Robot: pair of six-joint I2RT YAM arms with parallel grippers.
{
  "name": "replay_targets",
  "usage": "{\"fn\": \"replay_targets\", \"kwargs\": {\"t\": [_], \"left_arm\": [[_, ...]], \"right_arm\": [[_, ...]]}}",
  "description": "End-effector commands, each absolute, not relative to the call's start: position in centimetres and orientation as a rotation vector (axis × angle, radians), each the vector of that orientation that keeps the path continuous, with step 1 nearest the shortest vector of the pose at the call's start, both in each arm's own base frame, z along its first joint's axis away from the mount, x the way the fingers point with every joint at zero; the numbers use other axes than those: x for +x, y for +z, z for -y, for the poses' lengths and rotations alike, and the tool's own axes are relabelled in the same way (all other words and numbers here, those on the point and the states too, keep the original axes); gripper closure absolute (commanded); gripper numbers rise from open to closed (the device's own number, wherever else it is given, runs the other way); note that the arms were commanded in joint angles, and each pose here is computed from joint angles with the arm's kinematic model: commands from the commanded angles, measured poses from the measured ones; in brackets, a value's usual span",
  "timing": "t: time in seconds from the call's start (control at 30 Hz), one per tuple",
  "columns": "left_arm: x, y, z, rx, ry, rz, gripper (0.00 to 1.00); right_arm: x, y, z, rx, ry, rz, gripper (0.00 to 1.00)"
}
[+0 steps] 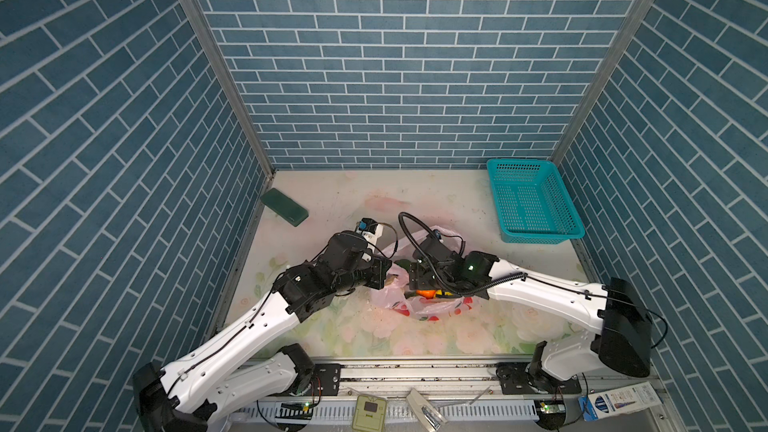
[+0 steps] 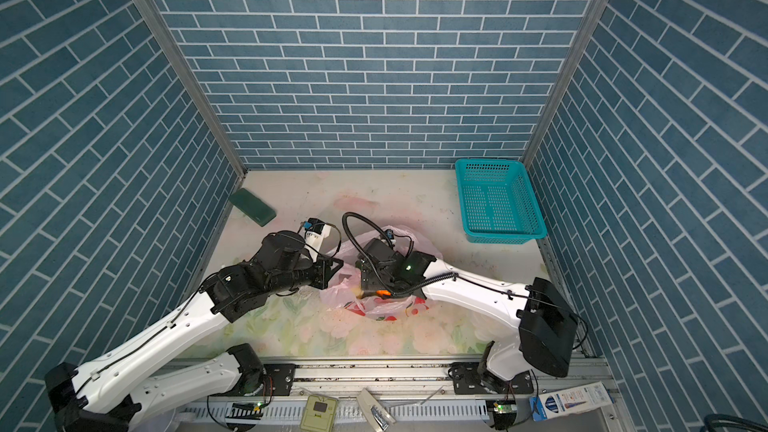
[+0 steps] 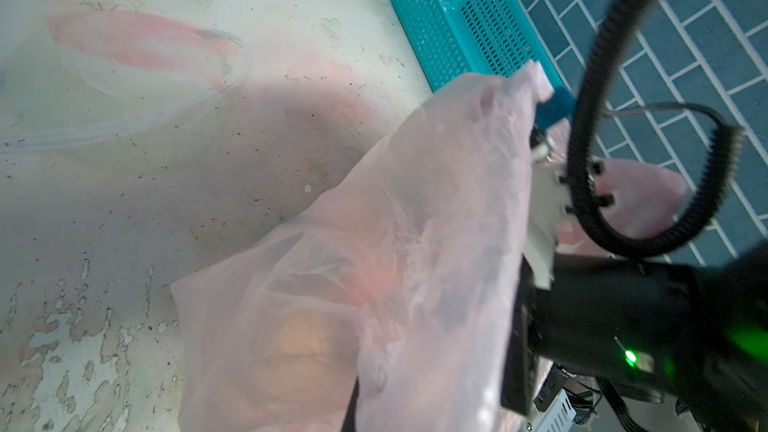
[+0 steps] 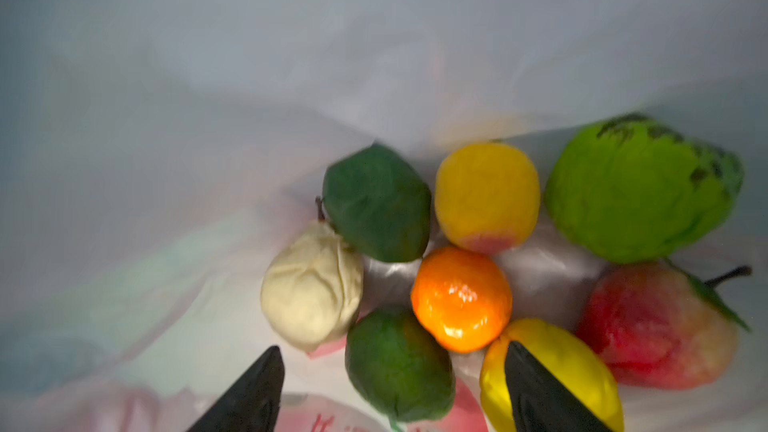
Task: Untie the knot of the plastic bag and take out the fruit
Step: 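Reach the right gripper into the open bag above the fruit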
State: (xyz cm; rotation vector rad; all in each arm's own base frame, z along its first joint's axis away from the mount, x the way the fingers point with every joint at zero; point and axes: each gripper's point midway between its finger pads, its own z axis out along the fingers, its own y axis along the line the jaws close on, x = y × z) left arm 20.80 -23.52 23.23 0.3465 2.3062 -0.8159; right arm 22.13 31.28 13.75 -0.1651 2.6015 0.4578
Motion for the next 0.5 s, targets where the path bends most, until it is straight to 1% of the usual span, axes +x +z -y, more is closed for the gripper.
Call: {"fn": "replay_targets", "kwargs": {"t": [0.0, 0.07, 0.2, 0.33, 0.47], "left_arm": [[20.1, 22.8, 23.7, 0.423, -0.81, -2.298, 1.0], [19.7, 22.3, 23.8, 0.45, -0.798, -2.308, 1.0], [19.2, 20.6, 23.4, 0.486, -0.742, -2.349, 1.0], [19.0, 19.1, 22.8, 0.464, -0.688, -2.376, 1.0], [20.1, 19.2, 22.2, 0.39, -0.639, -2.35, 1.0]], "right_arm": [[27.0, 16.3, -31.2, -0.067, 0.415, -2.465, 0.16], [29.5, 16.8, -30.2, -0.02, 0.357, -2.394, 0.15], [32.6, 18.1, -24.9, 0.096, 0.089, -2.263, 0.11], [32.6, 17.2, -21.1, 0.163, 0.015, -2.288, 0.1], [30.5, 16.0, -21.4, 0.061, 0.066, -2.393, 0.1]]}}
